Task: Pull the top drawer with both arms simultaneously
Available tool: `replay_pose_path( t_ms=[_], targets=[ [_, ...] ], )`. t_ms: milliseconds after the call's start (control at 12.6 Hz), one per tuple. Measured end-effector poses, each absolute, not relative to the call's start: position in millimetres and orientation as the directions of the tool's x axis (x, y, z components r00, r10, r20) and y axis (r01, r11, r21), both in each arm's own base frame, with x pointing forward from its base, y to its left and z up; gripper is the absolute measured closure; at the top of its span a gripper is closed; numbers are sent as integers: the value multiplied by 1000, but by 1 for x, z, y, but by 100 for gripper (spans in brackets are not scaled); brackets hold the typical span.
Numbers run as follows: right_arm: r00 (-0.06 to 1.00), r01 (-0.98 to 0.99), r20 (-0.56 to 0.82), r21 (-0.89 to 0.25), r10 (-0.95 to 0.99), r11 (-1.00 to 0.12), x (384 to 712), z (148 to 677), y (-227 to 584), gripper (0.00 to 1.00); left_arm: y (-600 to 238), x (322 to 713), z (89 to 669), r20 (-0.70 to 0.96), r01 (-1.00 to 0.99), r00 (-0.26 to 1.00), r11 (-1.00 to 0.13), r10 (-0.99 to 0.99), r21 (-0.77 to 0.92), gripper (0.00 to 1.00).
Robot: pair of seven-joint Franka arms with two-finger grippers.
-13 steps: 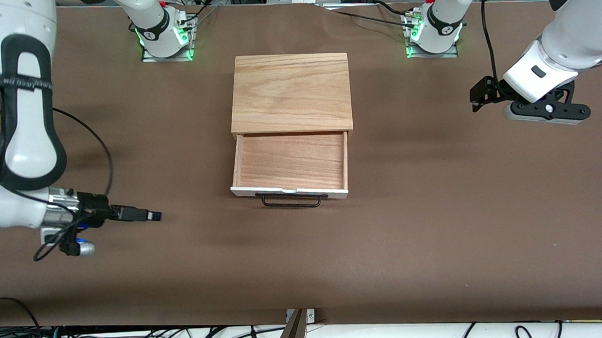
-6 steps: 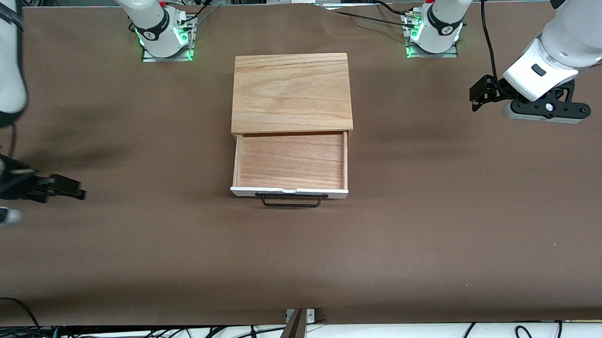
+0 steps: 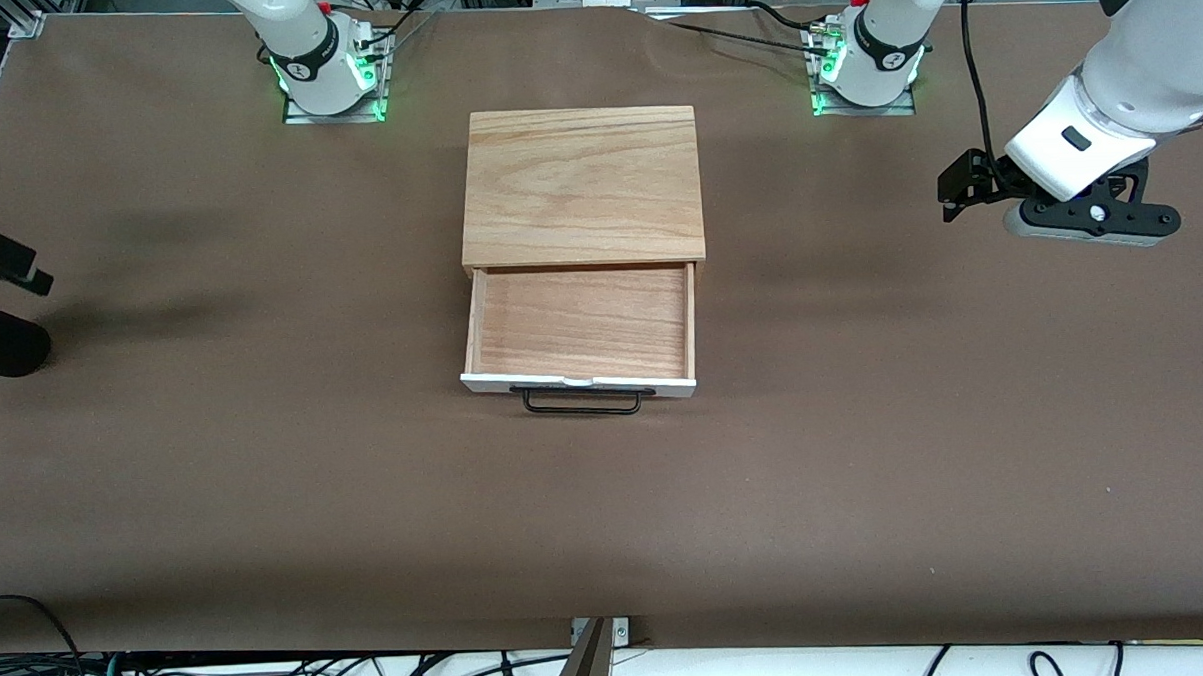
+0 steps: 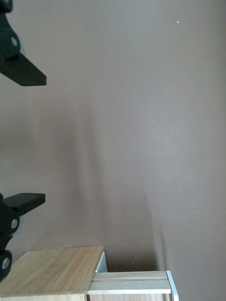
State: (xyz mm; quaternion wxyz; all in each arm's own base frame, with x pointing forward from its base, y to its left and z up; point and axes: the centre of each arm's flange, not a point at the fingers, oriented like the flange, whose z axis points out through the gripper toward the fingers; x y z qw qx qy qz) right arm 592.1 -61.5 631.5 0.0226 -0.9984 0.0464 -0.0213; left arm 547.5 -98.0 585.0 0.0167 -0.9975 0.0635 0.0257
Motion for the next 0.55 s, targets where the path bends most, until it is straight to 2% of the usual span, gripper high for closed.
replay_pose_path(
  t_ms=[237, 553],
  targets=[
    [994, -111, 10, -54, -112, -992, 578, 625, -58, 0, -98, 548, 585, -53, -127, 991, -991, -126, -30, 0],
    [994, -108, -21, -53, -107, -993, 580, 610, -55, 0, -98, 548, 585, -53, -127, 991, -991, -126, -30, 0]
  ],
)
